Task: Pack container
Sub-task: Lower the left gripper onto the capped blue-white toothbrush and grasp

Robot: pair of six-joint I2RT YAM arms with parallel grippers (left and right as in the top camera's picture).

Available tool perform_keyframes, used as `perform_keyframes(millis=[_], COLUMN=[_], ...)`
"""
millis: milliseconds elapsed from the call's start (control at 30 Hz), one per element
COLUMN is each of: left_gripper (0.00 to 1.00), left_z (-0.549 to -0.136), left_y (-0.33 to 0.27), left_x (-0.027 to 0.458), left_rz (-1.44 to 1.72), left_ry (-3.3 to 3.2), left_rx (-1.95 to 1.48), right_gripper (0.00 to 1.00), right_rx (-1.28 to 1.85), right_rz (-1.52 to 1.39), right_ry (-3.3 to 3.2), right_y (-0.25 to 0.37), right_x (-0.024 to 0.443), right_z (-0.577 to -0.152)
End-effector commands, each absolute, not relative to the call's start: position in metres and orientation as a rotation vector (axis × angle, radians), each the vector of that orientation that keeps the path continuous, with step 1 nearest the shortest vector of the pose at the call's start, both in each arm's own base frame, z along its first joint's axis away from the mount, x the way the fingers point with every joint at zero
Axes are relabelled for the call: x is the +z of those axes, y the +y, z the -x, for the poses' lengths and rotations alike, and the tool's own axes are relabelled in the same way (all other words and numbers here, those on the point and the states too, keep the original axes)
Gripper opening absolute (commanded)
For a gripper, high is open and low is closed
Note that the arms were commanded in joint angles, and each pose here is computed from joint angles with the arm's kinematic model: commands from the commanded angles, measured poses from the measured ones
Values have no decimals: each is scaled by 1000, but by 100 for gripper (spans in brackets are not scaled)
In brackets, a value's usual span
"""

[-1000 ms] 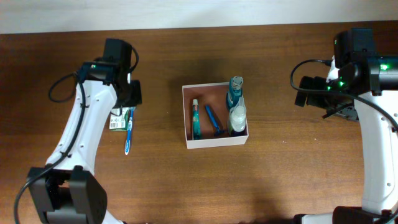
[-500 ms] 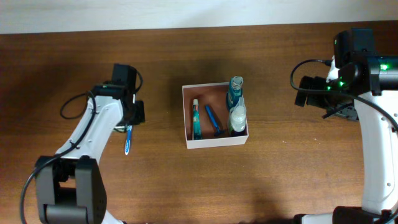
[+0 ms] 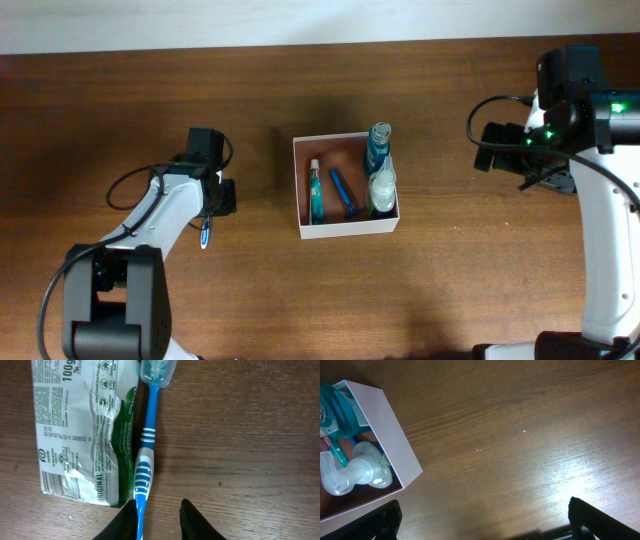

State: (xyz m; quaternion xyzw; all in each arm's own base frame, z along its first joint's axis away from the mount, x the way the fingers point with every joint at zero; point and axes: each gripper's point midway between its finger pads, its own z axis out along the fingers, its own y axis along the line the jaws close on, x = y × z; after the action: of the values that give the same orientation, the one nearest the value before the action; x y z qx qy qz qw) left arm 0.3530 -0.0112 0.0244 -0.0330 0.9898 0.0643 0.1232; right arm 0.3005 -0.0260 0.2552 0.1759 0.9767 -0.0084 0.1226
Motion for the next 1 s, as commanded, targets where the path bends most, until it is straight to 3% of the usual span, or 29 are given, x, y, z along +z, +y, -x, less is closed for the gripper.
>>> perform_keyframes(millis=[0,967], left_gripper=[29,30], left_z=[-355,-368], left_y=[-5,-17], left_x=[28,30], left_rz=[59,-51], left_ry=[2866,2825], left_rx=[233,145], right_gripper=[98,99], right_rx=[-37,-38], right_rz=[-522,-522], right_ry=[2816,2816], right_y=[-30,-30], right_x=[264,264], right_z=[-299,-299])
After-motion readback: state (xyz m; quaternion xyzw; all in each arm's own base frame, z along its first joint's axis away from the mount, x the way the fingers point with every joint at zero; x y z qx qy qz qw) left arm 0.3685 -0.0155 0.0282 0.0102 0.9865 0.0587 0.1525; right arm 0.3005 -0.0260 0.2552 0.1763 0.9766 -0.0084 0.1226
